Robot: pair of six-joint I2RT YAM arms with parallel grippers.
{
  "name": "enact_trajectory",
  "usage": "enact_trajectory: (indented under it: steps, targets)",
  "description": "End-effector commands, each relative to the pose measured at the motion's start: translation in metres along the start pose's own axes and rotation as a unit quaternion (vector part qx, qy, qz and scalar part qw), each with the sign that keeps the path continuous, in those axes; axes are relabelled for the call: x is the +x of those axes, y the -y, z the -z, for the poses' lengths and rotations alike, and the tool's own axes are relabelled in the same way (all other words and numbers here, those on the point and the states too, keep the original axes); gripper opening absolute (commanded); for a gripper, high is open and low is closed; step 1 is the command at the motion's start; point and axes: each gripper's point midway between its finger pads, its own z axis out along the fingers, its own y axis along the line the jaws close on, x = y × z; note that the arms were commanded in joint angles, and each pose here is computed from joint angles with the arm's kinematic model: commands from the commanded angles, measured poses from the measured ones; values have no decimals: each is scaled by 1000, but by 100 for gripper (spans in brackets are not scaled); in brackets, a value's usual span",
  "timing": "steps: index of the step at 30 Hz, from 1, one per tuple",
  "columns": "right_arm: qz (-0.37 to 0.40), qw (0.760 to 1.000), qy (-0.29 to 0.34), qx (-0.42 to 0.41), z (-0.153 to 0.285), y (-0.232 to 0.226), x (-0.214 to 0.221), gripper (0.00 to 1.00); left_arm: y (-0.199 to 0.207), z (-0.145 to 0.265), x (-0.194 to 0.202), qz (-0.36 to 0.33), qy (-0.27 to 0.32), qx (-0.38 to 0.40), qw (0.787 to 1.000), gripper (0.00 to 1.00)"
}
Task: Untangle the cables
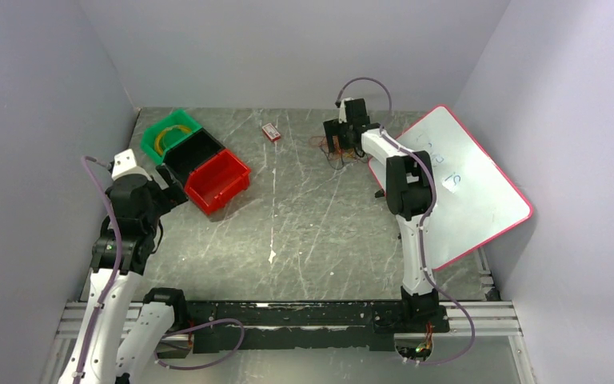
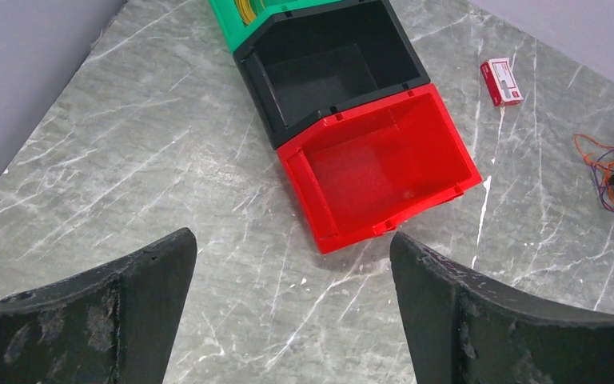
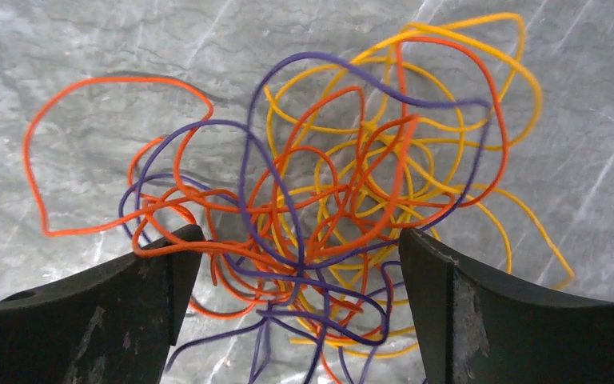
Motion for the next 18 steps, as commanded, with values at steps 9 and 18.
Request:
enact_trajectory:
  steps: [9, 18]
  targets:
    - [-19, 999, 25, -17, -10, -8, -6, 53, 4, -1, -12, 3, 15, 12, 1000, 95]
    - [-13, 997, 41, -56, 18, -30, -11, 12, 3, -3, -11, 3, 12, 9, 1000, 93]
